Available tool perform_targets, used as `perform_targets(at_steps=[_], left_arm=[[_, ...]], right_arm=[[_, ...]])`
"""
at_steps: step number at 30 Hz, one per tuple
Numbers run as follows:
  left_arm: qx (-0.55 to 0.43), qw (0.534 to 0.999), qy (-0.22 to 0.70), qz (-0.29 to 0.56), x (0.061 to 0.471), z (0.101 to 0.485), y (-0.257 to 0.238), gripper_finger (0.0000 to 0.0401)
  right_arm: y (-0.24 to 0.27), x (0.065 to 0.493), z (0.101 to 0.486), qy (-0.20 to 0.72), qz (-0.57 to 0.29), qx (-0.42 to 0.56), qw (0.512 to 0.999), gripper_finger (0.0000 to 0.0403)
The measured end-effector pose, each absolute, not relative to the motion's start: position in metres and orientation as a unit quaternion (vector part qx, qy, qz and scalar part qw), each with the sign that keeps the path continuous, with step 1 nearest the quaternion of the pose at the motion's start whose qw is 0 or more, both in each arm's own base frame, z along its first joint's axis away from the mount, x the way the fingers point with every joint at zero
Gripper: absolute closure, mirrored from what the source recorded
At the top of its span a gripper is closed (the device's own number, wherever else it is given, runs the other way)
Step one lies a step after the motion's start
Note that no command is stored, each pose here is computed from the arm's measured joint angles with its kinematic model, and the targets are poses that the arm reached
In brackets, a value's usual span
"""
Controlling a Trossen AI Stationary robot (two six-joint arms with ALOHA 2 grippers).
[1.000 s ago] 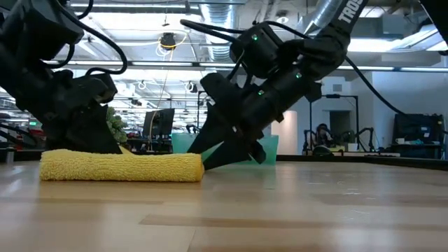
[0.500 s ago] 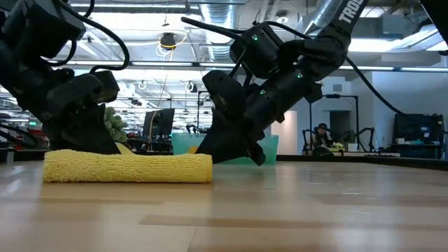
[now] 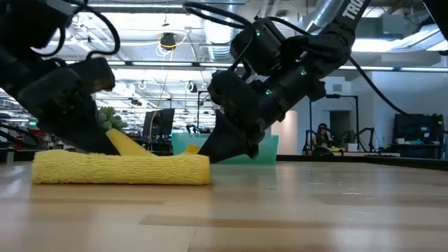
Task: Roll microfiber towels into tight, uniform cylinder then place into a basket
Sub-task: Roll the yellow microfiber cloth
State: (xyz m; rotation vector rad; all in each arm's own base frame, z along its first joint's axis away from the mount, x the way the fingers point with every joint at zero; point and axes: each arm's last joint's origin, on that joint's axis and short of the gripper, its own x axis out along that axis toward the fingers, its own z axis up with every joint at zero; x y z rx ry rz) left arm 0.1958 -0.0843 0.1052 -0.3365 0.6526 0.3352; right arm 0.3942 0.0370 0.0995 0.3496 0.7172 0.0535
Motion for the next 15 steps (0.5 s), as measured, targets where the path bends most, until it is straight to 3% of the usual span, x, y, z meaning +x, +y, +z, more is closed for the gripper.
perform_targets(at_steps=[15], left_arm=[[-0.035,0.935,0.338,0.101,0.205,0.124,-0.108,0.0397]], right_arm=[[0.078,0.387,0.106,0.329,-0.002,-0.058,0.942,0.0399]])
